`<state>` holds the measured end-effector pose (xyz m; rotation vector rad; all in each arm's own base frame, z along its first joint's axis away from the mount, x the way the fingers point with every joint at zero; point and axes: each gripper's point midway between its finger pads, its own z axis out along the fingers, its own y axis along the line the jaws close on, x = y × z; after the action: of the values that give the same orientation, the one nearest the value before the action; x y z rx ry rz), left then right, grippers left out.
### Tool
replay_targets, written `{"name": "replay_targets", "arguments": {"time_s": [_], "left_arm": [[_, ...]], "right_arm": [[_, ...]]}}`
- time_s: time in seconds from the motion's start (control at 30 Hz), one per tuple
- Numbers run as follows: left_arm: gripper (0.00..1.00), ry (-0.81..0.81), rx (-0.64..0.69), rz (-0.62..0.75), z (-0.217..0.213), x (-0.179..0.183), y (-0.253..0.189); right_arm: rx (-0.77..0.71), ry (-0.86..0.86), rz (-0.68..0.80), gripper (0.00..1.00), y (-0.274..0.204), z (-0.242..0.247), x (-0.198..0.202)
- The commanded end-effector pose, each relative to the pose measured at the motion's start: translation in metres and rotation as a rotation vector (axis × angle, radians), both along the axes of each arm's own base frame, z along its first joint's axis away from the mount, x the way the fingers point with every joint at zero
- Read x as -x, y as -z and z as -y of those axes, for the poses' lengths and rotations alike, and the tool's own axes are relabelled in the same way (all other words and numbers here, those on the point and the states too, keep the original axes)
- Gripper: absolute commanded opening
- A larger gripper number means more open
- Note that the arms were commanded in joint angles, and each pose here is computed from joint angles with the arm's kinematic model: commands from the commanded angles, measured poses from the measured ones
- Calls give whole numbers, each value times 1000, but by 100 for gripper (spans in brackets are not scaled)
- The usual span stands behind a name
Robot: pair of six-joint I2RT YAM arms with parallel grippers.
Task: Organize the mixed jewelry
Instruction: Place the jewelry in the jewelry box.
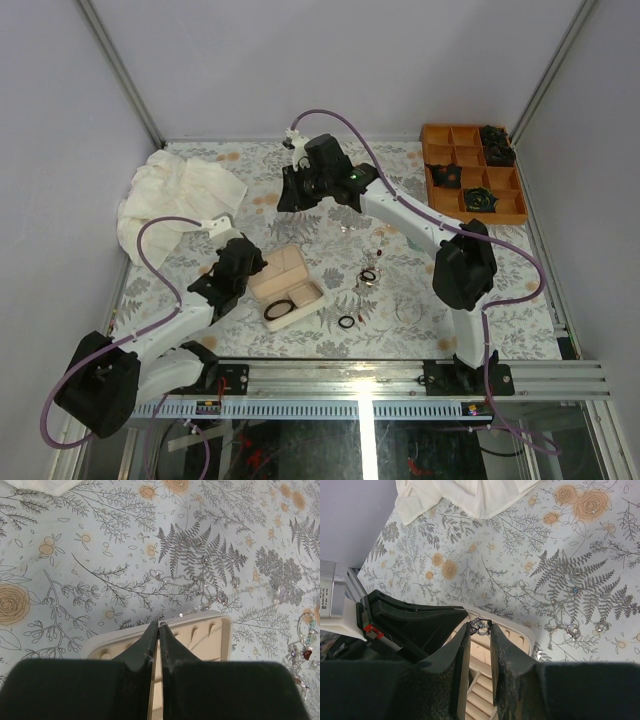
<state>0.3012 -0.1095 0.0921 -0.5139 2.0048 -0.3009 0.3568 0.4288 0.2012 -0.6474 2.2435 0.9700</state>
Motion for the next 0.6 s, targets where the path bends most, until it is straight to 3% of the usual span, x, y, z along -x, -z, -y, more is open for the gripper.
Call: {"name": "replay_targets", "arguments": {"time_s": [0.0,0.57], "left_arm": [[0,12,20,20,2,-2,-2],[0,42,68,-13,2,21,-6]], "right_arm": [[-49,-9,6,16,-8,-6,-3],[-37,-13,-49,16,20,-2,8]]}}
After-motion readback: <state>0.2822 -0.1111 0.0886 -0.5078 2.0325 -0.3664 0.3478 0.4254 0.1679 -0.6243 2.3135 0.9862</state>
